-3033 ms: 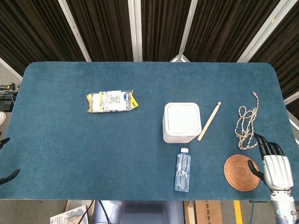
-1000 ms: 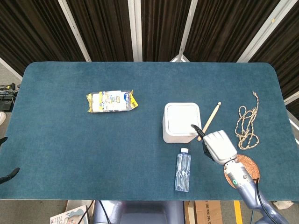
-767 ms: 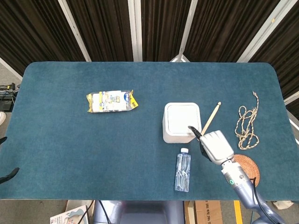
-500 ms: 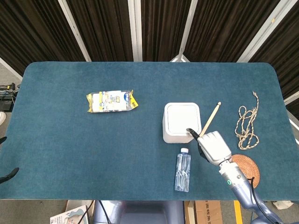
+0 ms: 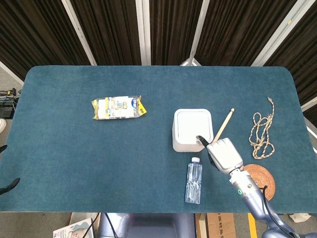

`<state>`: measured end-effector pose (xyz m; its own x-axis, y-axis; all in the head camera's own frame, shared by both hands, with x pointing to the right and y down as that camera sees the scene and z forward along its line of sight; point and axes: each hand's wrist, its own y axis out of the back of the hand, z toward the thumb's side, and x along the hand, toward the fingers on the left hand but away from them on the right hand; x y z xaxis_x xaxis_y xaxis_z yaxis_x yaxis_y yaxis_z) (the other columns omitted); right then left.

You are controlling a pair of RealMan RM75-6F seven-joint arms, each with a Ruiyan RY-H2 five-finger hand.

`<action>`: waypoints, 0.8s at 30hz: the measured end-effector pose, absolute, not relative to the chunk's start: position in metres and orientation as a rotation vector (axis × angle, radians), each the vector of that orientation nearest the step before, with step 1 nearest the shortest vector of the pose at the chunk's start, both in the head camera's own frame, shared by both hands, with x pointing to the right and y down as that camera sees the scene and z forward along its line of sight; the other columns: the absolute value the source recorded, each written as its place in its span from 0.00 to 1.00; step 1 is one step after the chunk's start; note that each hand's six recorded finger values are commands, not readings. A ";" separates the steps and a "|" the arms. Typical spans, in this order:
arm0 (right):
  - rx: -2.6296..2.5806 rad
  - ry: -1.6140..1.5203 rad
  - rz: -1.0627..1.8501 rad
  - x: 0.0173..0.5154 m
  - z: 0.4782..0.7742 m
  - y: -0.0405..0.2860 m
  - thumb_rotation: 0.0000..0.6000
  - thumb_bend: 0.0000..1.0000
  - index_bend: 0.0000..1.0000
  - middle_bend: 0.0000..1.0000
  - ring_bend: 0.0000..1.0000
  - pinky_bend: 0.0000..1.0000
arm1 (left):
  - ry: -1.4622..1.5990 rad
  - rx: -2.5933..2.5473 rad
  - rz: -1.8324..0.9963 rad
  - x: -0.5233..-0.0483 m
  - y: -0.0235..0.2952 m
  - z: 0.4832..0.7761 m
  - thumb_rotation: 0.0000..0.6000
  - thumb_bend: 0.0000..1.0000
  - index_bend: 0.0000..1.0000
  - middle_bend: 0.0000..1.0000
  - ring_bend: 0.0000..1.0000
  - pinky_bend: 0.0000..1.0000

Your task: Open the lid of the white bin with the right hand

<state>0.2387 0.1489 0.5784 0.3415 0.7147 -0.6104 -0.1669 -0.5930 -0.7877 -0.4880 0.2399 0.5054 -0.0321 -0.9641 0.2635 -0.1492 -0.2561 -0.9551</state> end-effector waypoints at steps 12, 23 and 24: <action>-1.724 -0.788 1.319 0.258 0.539 0.133 1.00 0.74 0.06 0.42 0.54 0.70 | 1.215 -1.491 -1.377 -0.488 0.240 0.506 1.00 0.16 0.16 0.02 0.00 0.00; -1.682 -0.919 1.457 0.338 0.545 0.166 1.00 0.48 0.04 0.16 0.26 0.38 | 1.207 -1.489 -1.380 -0.485 0.241 0.507 1.00 0.16 0.16 0.02 0.00 0.00; -1.675 -0.929 1.461 0.344 0.546 0.168 1.00 0.46 0.04 0.15 0.25 0.37 | 1.207 -1.488 -1.380 -0.485 0.241 0.507 1.00 0.16 0.16 0.02 0.00 0.00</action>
